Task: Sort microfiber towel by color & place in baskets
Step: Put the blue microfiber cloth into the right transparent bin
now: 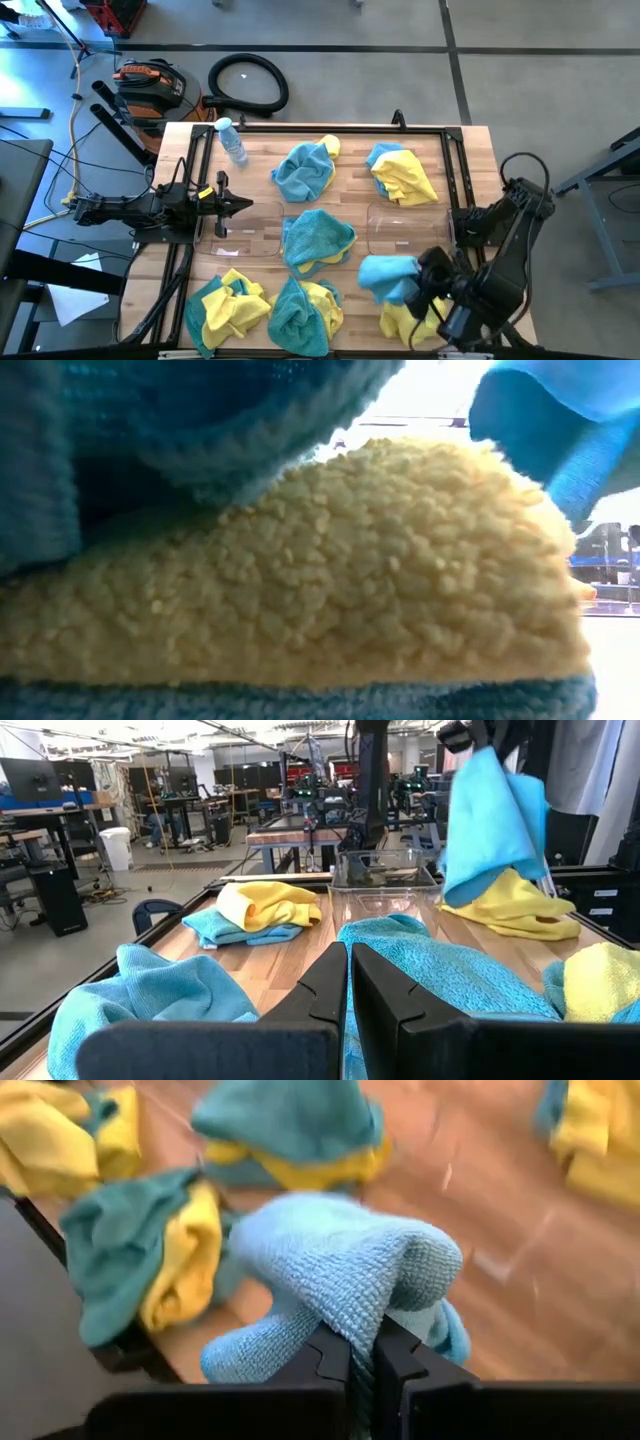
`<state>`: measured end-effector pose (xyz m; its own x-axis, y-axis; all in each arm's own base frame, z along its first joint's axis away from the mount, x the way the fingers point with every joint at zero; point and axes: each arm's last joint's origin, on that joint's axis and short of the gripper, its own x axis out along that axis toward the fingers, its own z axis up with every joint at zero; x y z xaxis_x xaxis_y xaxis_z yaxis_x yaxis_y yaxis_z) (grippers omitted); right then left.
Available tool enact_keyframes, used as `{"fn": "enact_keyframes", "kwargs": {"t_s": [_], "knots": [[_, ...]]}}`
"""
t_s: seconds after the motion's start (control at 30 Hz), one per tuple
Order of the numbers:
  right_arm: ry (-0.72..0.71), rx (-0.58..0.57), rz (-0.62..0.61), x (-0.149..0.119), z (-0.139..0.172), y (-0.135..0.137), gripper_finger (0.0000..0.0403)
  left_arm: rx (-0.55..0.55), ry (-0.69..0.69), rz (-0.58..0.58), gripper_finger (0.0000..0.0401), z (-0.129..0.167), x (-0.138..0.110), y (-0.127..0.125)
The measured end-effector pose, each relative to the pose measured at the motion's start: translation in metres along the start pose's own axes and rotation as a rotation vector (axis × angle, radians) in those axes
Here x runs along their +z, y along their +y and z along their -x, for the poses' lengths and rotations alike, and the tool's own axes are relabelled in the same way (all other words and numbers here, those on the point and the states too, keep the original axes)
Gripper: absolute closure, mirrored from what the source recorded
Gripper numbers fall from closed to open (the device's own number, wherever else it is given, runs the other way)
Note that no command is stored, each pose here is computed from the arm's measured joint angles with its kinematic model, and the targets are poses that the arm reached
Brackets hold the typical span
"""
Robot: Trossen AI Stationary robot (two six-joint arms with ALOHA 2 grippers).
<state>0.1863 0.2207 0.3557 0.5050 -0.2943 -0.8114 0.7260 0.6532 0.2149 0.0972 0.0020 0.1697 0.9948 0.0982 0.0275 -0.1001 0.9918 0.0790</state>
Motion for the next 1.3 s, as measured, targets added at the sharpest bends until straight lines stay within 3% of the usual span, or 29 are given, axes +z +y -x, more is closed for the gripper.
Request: {"fn": "enact_keyframes", "kwargs": {"t_s": [0.27, 0.57, 0.7, 0.93, 1.17, 1.3], "knots": [[-0.087, -0.017, 0.077, 0.053, -0.004, -0.014, 0.0402, 0.0, 0.0, 0.0, 0.0394, 0.0, 0.0, 0.0], [0.055, -0.078, 0.116, 0.095, -0.02, -0.028, 0.0403, 0.0, 0.0, 0.0, 0.0394, 0.0, 0.0, 0.0], [0.134, -0.124, 0.119, 0.098, -0.034, -0.04, 0.0403, 0.0, 0.0, 0.0, 0.0394, 0.0, 0.0, 0.0], [0.198, -0.224, 0.02, 0.09, -0.05, -0.09, 0.0403, 0.0, 0.0, 0.0, 0.0394, 0.0, 0.0, 0.0], [0.318, -0.213, -0.123, 0.08, -0.046, -0.138, 0.0403, 0.0, 0.0, 0.0, 0.0394, 0.0, 0.0, 0.0], [0.349, -0.216, -0.174, 0.074, -0.047, -0.15, 0.0403, 0.0, 0.0, 0.0, 0.0394, 0.0, 0.0, 0.0]]}}
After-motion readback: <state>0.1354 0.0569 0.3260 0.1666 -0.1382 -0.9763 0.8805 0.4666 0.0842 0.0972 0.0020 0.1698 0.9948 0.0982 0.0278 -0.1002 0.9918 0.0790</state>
